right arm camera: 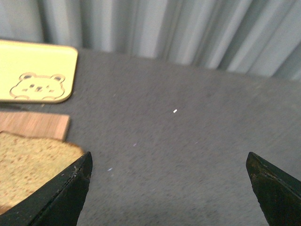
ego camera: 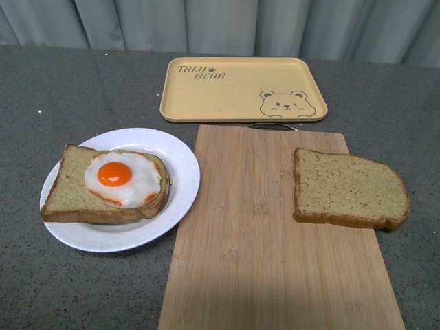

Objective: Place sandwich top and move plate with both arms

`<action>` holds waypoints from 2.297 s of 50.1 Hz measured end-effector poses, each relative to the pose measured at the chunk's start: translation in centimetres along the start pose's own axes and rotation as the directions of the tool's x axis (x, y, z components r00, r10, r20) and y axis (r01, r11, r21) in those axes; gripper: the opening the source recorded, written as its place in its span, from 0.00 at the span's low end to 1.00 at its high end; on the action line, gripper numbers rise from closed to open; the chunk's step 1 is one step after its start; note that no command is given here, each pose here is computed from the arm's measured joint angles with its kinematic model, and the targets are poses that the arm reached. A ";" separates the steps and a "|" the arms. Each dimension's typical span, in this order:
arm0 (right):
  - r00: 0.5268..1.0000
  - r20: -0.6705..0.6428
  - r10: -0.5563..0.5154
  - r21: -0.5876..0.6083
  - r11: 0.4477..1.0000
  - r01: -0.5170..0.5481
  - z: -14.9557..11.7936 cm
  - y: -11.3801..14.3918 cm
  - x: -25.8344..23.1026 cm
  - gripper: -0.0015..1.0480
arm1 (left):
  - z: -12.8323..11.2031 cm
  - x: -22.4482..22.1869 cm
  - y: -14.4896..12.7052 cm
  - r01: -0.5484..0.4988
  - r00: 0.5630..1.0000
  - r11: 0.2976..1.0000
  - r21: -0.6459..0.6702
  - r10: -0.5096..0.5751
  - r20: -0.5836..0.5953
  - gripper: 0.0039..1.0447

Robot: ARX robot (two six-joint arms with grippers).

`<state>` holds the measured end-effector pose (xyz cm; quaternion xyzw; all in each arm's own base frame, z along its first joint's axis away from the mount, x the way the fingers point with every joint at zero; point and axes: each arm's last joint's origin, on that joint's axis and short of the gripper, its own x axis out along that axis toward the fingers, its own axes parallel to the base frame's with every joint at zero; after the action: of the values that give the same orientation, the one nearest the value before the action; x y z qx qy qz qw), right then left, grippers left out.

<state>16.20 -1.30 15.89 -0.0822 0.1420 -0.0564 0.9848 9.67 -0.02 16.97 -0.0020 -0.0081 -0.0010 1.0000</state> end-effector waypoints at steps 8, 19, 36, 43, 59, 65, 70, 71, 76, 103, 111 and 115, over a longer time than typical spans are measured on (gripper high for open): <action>0.972 -0.180 0.154 0.121 0.984 -0.134 -0.4 -0.2 3.2 0.91 | 0.0 0.0 0.0 0.000 1.000 1.000 0.000 0.000 0.000 0.94; 0.885 -0.312 0.347 0.342 0.909 -0.236 -0.9 -1.0 7.5 0.91 | 0.0 0.0 0.0 0.000 1.000 1.000 0.000 0.000 0.000 0.94; 0.695 -0.449 0.562 0.618 0.757 -0.213 -4.0 -0.9 14.3 0.91 | 0.0 0.0 0.0 0.000 1.000 1.000 0.000 0.000 0.000 0.94; 0.644 -0.443 0.623 0.672 0.706 -0.222 -4.6 0.1 15.9 0.91 | 0.0 0.0 0.0 0.000 1.000 1.000 0.000 0.000 0.000 0.94; 0.547 -0.514 0.661 0.700 0.691 -0.178 -5.7 3.4 18.5 0.67 | 0.0 0.0 0.0 0.000 1.000 1.000 0.000 0.000 0.000 0.94; 0.552 -0.521 0.651 0.701 0.695 -0.160 -5.7 3.5 18.6 0.44 | 0.0 0.0 0.0 0.000 1.000 1.000 0.000 0.000 0.000 0.94; 0.554 -0.520 0.650 0.705 0.693 -0.151 -5.6 3.4 18.6 0.26 | 0.0 0.0 0.0 0.000 1.000 1.000 0.000 0.000 0.000 0.94; 0.558 -0.516 0.650 0.706 0.692 -0.153 -5.4 3.4 18.5 0.21 | 0.0 0.0 0.0 0.000 1.000 1.000 0.000 0.000 0.000 0.94; 0.580 -0.488 0.653 0.710 0.683 -0.171 -4.4 3.5 18.0 0.09 | 0.0 0.0 0.0 0.000 1.000 1.000 0.000 0.000 0.000 0.94; 0.413 0.019 0.911 0.838 0.211 -0.503 2.5 15.2 15.4 0.03 | 0.0 0.0 0.0 0.000 1.000 1.000 0.000 0.000 0.000 0.94; 0.339 0.000 0.941 0.873 0.165 -0.459 1.8 19.6 16.1 0.03 | 0.0 0.0 0.0 0.000 1.000 1.000 0.000 0.000 0.000 0.94; 0.314 -0.015 0.949 0.883 0.160 -0.441 1.5 21.1 16.4 0.03 | 0.0 0.0 0.0 0.000 1.000 1.000 0.000 0.000 0.000 0.94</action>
<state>34.15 17.38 9.15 0.4384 0.4189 0.3678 0.7050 9.67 -0.02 16.97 -0.0020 -0.0081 -0.0010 1.0000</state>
